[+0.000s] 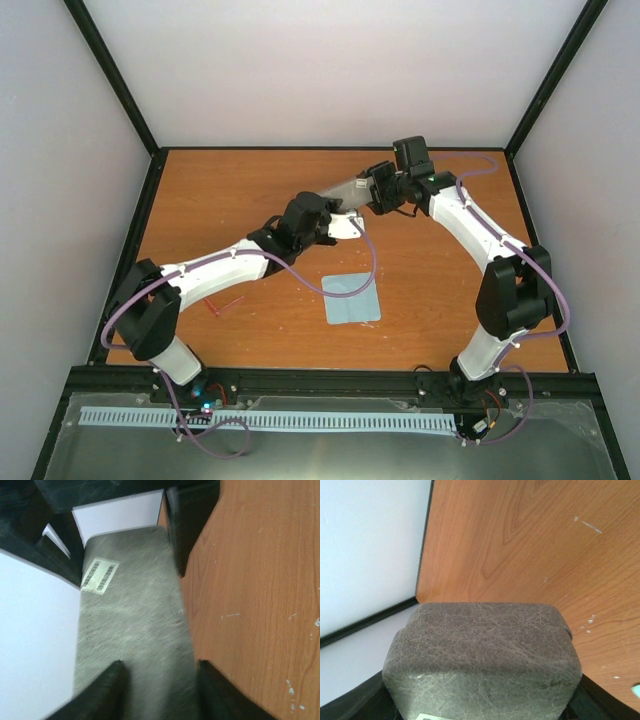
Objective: Organize the sunglasses
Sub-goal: Open the sunglasses case.
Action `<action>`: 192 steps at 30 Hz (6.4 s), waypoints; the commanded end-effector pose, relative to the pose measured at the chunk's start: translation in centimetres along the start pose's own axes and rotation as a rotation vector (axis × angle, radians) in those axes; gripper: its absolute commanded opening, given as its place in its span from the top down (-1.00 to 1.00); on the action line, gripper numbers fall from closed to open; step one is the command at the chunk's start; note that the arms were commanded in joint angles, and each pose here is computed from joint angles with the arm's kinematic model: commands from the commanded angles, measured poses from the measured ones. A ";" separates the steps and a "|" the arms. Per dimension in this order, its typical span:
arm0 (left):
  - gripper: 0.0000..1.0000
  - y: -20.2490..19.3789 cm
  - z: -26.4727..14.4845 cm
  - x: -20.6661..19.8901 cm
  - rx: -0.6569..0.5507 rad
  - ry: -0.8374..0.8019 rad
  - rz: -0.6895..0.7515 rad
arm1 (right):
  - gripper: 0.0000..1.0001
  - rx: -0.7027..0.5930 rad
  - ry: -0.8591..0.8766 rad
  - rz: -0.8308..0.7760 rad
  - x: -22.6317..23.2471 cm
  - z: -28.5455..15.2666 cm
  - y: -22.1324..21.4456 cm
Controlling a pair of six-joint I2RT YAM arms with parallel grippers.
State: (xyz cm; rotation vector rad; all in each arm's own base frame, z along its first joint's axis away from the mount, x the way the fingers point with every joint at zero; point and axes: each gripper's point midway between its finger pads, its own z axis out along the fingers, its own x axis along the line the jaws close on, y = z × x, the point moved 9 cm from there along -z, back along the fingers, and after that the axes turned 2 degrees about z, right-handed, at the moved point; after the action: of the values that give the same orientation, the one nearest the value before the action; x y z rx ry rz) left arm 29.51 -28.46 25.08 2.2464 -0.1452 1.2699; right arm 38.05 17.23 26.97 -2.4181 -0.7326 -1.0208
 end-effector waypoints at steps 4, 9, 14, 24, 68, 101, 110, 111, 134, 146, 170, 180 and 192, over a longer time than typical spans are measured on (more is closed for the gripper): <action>0.07 1.3 0.3 1.8 -0.013 0.058 -0.015 | 0.94 0.021 0.053 -0.063 1.9 -1.9 -1.4; -0.92 1.4 -0.8 2.5 -0.054 0.144 0.013 | 0.94 0.006 0.036 -0.066 1.6 -2.2 -1.4; -0.99 1.0 -1.5 1.9 -0.051 0.115 0.020 | 0.95 0.003 0.041 -0.070 1.7 -2.6 -1.5; -0.99 0.3 1.0 1.1 0.041 0.113 0.049 | 0.95 0.011 0.066 -0.090 2.5 -3.9 -2.4; 0.99 -1.1 0.3 4.9 -0.210 -0.523 -0.536 | -0.84 -0.017 0.320 -0.680 5.2 -15.4 -3.1; 0.97 -0.1 -3.6 14.3 -0.785 -1.356 -1.006 | -0.95 -0.176 0.997 -1.063 -0.5 -16.0 -5.9; 0.97 0.6 -4.1 14.4 -0.785 -1.358 -0.993 | -0.95 -0.165 0.983 -1.054 0.4 -13.6 -6.5; 0.97 0.7 -4.1 14.4 -0.785 -1.360 -0.992 | -0.94 -0.170 0.989 -1.051 0.4 -13.6 -6.4; 0.96 1.7 -4.1 14.0 -0.784 -1.382 -0.977 | -0.46 -0.144 1.094 -1.017 1.8 -12.9 -6.4; -0.25 2.1 -4.1 14.2 -0.809 -1.274 -0.977 | 0.45 -0.162 1.062 -1.024 1.6 -12.9 -6.3; -0.99 2.4 -4.4 13.3 -0.742 -0.946 -0.740 | 0.72 -0.051 0.822 -1.193 -0.7 -15.7 -7.6; -0.97 2.1 -3.6 12.9 -0.676 -0.887 -0.712 | 0.93 0.008 0.818 -1.211 -1.4 -16.7 -8.4; -0.95 1.3 -2.9 12.6 -0.664 -0.878 -0.720 | 0.94 0.010 0.825 -1.213 -2.4 -18.1 -9.0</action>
State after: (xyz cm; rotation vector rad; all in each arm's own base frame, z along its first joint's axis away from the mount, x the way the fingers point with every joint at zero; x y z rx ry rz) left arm 33.30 -26.33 36.56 1.8038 -0.0317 -0.2710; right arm 23.11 13.45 36.23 -1.2647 -1.8273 -2.0819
